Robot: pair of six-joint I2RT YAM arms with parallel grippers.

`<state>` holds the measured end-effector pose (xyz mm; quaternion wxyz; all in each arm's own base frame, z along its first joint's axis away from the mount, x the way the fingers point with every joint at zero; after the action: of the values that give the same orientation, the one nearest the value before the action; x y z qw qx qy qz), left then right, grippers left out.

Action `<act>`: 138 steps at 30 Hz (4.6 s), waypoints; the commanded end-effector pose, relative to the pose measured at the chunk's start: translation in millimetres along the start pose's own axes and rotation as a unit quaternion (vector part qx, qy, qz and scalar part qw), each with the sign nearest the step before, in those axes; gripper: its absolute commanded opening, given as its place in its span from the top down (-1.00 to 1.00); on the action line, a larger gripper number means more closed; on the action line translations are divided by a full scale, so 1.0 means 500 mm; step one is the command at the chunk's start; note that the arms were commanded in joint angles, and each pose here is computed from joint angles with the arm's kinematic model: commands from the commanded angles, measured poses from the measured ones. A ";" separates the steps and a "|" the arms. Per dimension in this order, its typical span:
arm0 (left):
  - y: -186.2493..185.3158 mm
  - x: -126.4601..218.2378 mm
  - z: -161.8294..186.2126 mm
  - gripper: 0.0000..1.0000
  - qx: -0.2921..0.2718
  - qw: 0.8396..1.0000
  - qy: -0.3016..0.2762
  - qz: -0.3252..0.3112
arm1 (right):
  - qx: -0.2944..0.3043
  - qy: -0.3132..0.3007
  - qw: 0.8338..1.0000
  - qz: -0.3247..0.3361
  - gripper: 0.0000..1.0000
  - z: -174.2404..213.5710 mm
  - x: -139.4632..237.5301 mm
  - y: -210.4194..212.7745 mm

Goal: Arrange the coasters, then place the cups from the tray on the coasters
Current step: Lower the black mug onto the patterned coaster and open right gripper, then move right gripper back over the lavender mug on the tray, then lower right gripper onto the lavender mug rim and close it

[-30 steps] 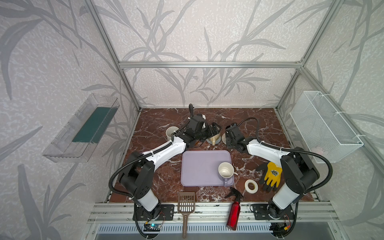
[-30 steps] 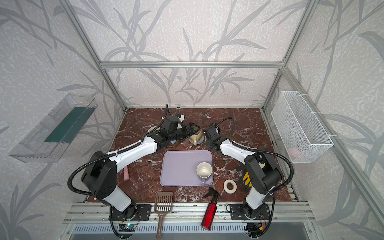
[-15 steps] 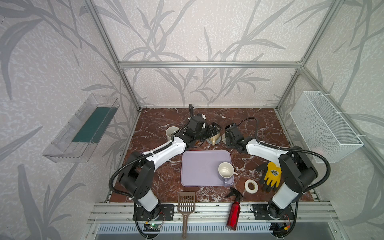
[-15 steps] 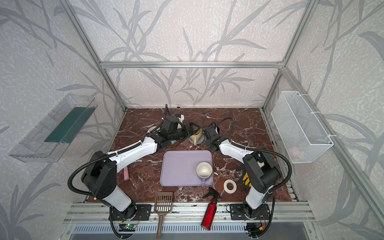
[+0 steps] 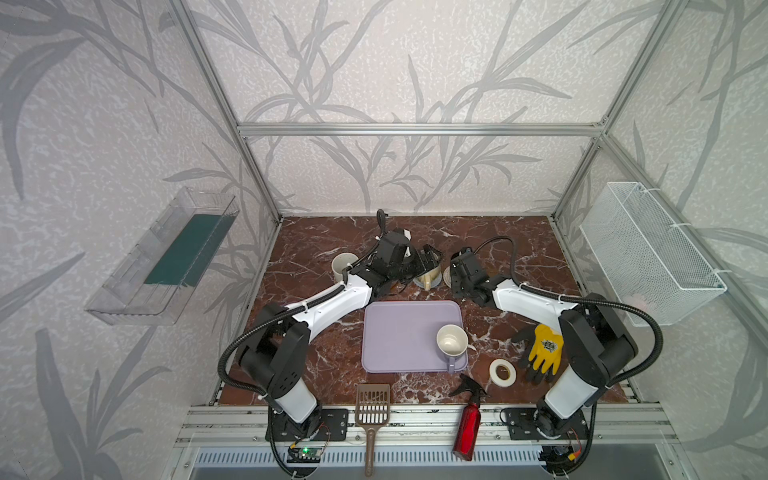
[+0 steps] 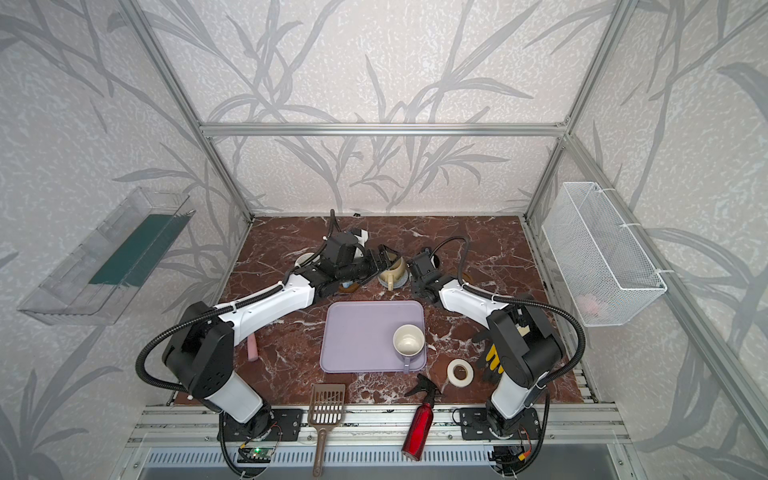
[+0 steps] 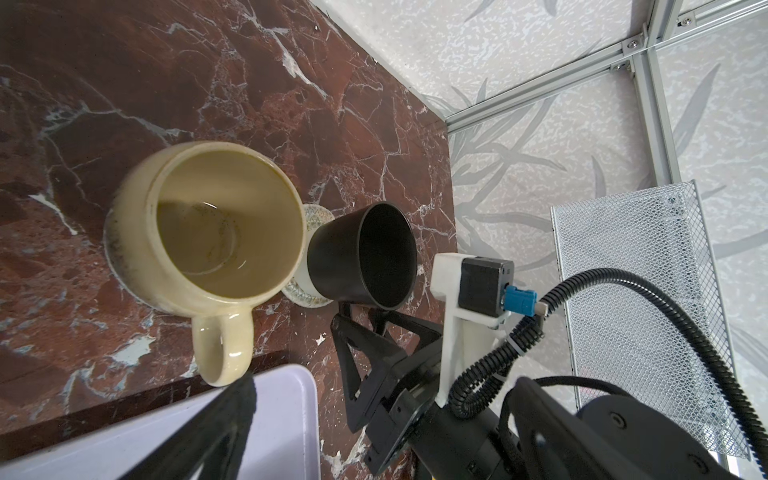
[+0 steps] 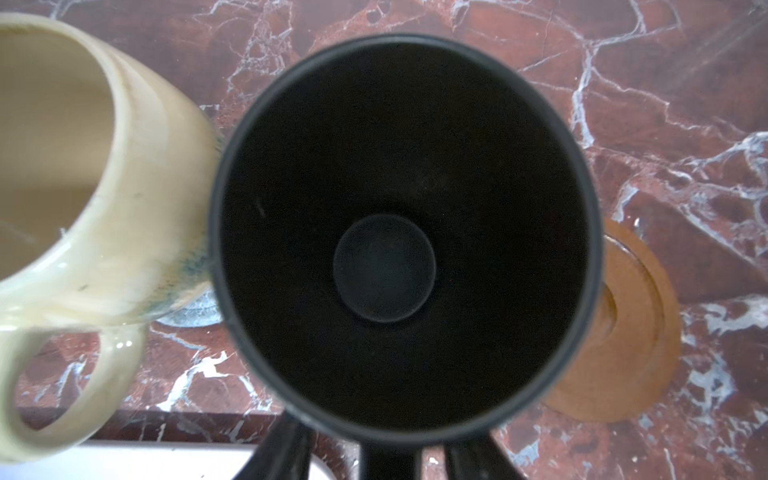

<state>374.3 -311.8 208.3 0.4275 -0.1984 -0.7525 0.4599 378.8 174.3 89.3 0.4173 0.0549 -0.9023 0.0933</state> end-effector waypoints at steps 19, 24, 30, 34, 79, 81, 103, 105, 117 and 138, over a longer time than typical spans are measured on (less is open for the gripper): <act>-0.025 0.083 0.040 -0.99 -0.008 0.999 0.025 0.025 | 0.036 0.024 0.994 -0.101 -0.98 0.036 0.207 -0.009; -0.010 0.091 0.082 -0.99 -0.019 0.998 0.058 0.010 | 0.023 0.059 0.986 -0.152 -0.98 0.099 0.259 0.004; 0.021 0.108 0.122 -0.99 -0.024 0.996 0.083 -0.008 | 0.068 0.093 0.980 -0.164 -0.98 0.175 0.319 0.033; 0.043 0.122 0.134 -0.99 -0.025 0.996 0.086 -0.019 | 0.088 0.093 0.976 -0.176 -0.98 0.211 0.352 0.059; 0.209 0.178 0.237 -0.99 0.049 0.991 0.114 -0.050 | 0.114 0.101 0.981 -0.120 -0.33 0.351 0.279 0.190; 0.212 0.181 0.240 -0.99 0.050 0.991 0.114 -0.049 | 0.115 0.103 0.981 -0.115 -0.22 0.353 0.276 0.189; 0.210 0.196 0.239 -0.99 0.056 0.992 0.102 -0.048 | 0.122 0.104 0.981 -0.110 0.37 0.370 0.242 0.204; 0.212 0.197 0.238 -0.99 0.056 0.992 0.100 -0.050 | 0.123 0.104 0.981 -0.112 0.40 0.370 0.242 0.206; 0.196 0.194 0.235 -0.99 0.055 0.992 0.100 -0.046 | 0.123 0.090 0.982 -0.114 0.69 0.358 0.248 0.204; 0.170 0.192 0.215 -0.99 0.082 0.994 0.073 -0.016 | 0.110 0.040 0.984 -0.135 1.00 0.288 0.271 0.236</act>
<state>220.6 -257.8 142.7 0.5205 -0.1770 -0.6812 0.4833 147.4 236.8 58.8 0.4987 0.2090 -0.8260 0.1589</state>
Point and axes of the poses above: each gripper's point midway between its finger pads, its own x axis back along the fingers, its own y axis along the line the jaws close on, z = x × y, the point moved 1 cm from there along x, back along the fingers, and after that the axes turned 12 degrees about x, right-handed, at the moved point
